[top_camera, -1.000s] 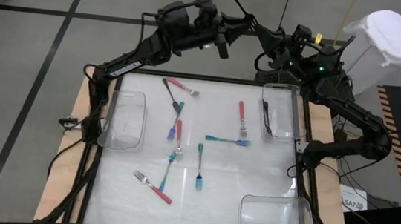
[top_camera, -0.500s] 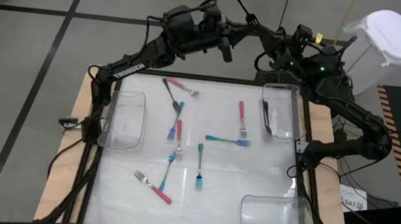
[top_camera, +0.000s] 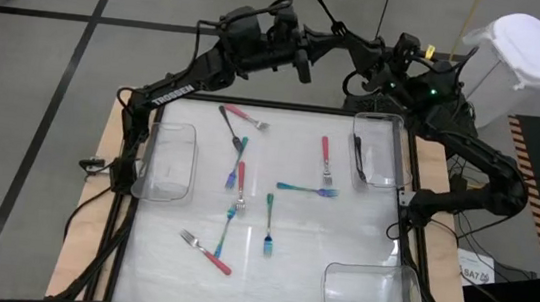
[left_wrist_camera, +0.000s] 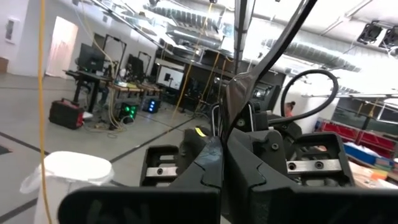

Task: Sort silverware by color (type)
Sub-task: Put the black fork into the top right transparent bin

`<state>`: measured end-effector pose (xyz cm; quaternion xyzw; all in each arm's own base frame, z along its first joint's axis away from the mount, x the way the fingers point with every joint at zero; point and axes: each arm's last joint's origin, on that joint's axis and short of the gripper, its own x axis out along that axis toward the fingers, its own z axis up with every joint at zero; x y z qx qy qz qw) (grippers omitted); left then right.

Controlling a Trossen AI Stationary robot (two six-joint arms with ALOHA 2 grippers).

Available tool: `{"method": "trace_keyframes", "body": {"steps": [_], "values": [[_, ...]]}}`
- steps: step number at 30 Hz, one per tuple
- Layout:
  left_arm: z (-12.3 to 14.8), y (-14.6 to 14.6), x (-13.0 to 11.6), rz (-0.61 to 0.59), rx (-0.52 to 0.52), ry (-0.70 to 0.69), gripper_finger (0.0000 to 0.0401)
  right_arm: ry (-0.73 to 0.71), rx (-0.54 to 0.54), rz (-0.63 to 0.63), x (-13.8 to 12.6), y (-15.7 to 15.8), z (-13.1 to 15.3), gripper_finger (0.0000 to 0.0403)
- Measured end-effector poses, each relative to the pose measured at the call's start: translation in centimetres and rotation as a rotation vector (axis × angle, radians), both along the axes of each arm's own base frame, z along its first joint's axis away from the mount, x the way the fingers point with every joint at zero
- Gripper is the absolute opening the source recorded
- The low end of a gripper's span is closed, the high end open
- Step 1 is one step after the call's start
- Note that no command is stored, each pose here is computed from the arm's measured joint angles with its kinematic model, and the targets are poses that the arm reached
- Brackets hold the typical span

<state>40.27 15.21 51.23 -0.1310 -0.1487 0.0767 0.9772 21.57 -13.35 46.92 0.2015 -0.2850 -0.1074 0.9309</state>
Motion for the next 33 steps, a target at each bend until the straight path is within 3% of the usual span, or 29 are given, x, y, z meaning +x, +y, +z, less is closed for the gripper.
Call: {"method": "trace_keyframes", "body": {"steps": [14,21,26,33], "values": [[-1.7,0.4,0.3,-0.056,-0.092,0.153,0.0001,0.089,0.055,0.009,-2.6,1.7,0.6,0.0180],[-2.7,0.3,0.3,-0.115,-0.139,0.254,0.0001,0.119,0.064,0.019,-3.7,2.5,0.7,0.0189],[-3.6,-0.2,0.2,-0.224,-0.185,0.354,0.0001,0.118,0.079,0.065,-4.0,2.8,1.1,0.0190],[-5.1,-1.1,0.2,-0.272,-0.214,0.503,0.0001,0.304,0.048,0.049,-4.4,3.2,4.3,0.0190]]}}
